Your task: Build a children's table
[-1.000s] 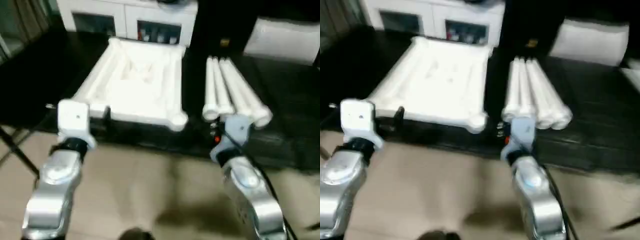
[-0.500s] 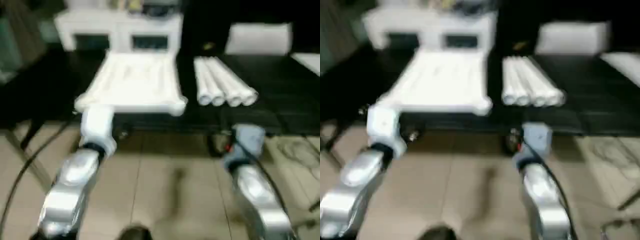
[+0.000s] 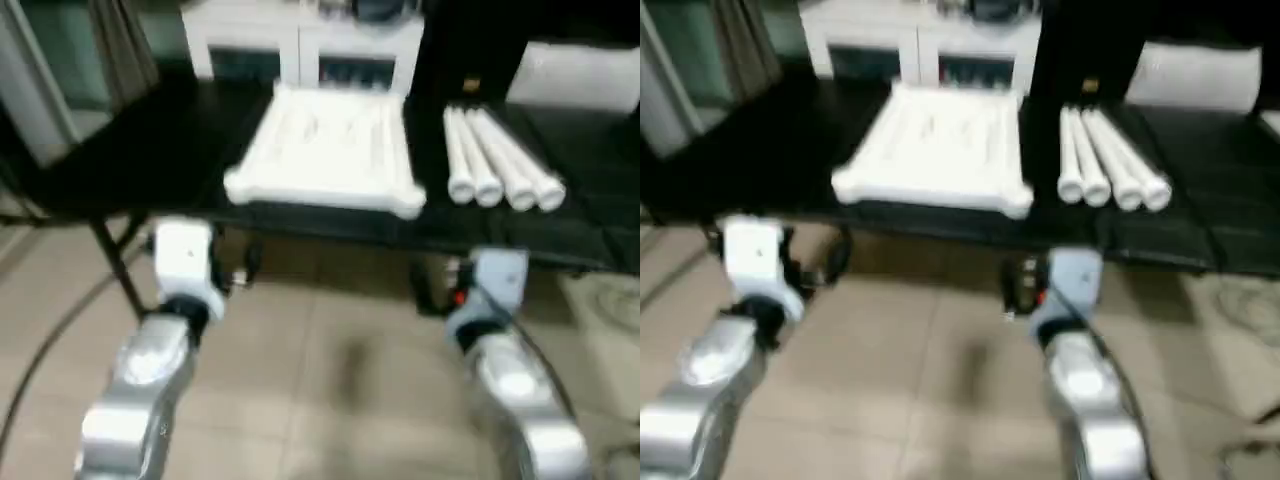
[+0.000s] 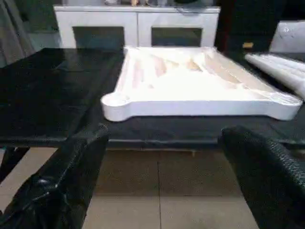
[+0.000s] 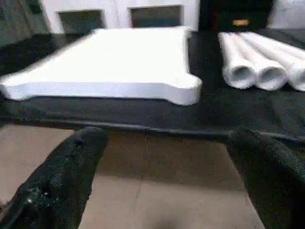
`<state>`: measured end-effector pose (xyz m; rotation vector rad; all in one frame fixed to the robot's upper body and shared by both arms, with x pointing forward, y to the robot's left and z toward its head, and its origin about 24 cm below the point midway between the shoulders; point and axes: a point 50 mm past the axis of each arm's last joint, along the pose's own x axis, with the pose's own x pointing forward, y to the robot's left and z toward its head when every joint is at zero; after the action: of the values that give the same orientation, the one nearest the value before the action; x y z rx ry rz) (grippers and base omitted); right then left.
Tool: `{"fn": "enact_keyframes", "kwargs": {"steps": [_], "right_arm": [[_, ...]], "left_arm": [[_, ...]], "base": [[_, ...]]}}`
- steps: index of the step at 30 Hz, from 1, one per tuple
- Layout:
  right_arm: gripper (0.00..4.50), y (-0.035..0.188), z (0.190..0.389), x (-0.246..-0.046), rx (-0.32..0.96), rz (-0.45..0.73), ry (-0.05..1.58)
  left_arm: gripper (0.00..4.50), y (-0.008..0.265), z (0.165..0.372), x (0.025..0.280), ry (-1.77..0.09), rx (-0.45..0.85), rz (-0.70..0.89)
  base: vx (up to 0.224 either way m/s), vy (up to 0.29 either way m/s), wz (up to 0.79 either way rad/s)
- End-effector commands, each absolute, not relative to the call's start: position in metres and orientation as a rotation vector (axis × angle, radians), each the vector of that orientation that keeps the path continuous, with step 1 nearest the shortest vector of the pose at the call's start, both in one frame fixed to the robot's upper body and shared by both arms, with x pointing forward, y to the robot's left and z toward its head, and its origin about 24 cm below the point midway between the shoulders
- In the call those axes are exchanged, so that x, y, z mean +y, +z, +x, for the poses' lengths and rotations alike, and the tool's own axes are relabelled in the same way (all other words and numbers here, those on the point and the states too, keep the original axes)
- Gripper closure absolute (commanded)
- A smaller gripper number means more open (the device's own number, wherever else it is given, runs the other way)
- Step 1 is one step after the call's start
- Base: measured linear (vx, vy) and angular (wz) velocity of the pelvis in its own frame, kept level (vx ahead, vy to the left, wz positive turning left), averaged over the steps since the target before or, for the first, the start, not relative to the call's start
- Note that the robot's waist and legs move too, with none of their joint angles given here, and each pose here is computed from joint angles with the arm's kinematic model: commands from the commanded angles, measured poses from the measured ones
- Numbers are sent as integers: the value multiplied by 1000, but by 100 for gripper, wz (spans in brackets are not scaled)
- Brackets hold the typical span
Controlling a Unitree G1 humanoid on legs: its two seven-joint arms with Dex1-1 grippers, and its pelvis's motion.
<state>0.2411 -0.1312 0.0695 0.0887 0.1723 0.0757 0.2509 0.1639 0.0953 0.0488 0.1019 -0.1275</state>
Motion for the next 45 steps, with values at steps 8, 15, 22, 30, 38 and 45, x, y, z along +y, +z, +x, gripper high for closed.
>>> {"fn": "enact_keyframes", "kwargs": {"steps": [8,15,22,30,38,45], "right_arm": [[0,72,243,-148,177,31,30],[0,81,243,-148,134,56,32],[0,80,242,-150,138,68,15],[0,80,244,-147,192,42,28],[0,83,249,-148,188,36,32],[0,85,254,-144,179,34,42]], "left_arm": [[17,93,247,154,-151,108,18],[17,94,245,157,-137,91,34],[17,93,246,158,-148,89,43],[17,93,256,153,-122,87,36],[17,96,254,158,-100,92,1],[17,103,258,162,-93,42,65]], "base": [[94,21,3],[18,5,2],[-33,-5,-52],[-1,-64,-7],[1,-140,1],[-57,-44,4]]}}
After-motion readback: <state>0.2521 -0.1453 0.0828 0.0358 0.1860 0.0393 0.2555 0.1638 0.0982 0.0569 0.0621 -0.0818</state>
